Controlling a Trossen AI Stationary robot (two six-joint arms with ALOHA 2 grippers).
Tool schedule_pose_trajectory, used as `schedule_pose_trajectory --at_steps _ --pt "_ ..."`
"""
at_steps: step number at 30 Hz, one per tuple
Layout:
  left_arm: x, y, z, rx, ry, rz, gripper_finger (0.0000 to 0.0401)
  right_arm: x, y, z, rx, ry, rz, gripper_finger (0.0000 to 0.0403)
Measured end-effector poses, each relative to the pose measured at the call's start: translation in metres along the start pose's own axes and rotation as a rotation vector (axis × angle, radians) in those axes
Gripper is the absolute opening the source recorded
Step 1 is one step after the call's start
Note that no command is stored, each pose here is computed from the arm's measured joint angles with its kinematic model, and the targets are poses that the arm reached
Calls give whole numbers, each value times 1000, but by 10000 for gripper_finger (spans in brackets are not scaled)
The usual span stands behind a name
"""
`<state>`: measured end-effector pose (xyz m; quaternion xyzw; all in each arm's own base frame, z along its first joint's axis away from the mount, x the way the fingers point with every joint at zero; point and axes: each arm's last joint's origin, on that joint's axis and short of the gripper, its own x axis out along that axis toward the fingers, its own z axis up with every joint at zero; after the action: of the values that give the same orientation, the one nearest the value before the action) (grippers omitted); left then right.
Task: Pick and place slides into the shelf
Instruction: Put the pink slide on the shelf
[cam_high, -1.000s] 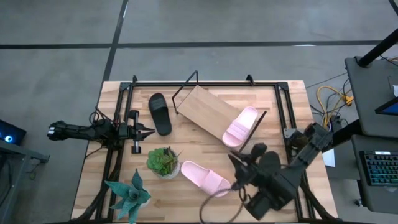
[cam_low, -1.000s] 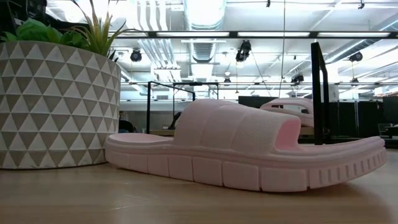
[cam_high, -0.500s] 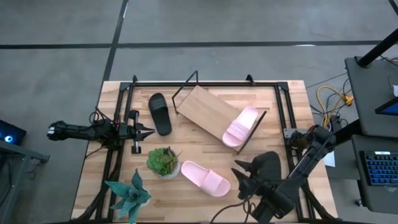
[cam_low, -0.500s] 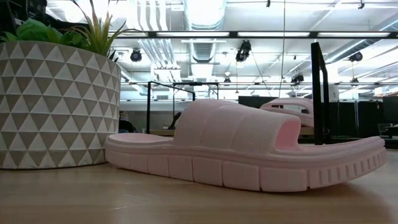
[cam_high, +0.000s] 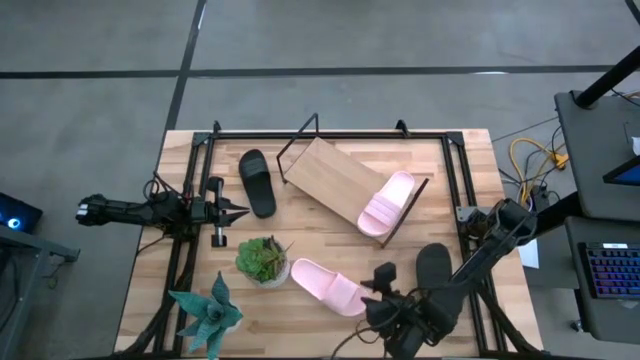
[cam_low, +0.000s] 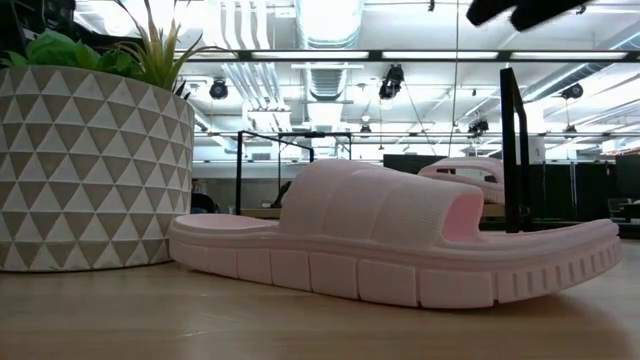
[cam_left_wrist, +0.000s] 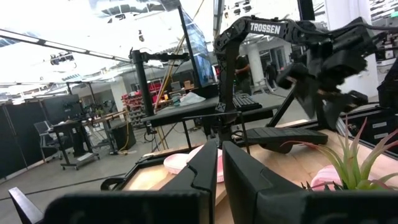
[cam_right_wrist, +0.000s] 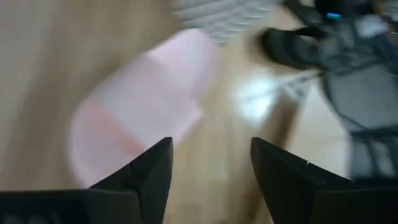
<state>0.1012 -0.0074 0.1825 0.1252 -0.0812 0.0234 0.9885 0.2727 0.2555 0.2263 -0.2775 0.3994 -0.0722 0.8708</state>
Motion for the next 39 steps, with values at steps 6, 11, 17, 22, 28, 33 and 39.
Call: schedule_pose_trajectory --at_steps 6,11,17,22,28,33,39 --pt "0 0 0 -4 0 0 11 13 11 -10 -51 -29 38 191" --pt "0 0 2 -6 -18 5 11 22 18 -20 -79 -47 55 182" --pt "0 1 2 -8 -21 6 11 33 27 -24 -126 -132 138 180" --pt "0 0 2 -8 -18 5 11 45 35 -31 -192 -163 94 180" --pt "0 0 1 -7 -14 4 11 65 38 -41 -243 -116 45 180" --pt "0 0 1 -7 -10 3 11 81 37 -45 -313 -82 -23 180" --pt "1 0 1 -6 -8 2 11 89 31 -44 -248 -67 -29 180"
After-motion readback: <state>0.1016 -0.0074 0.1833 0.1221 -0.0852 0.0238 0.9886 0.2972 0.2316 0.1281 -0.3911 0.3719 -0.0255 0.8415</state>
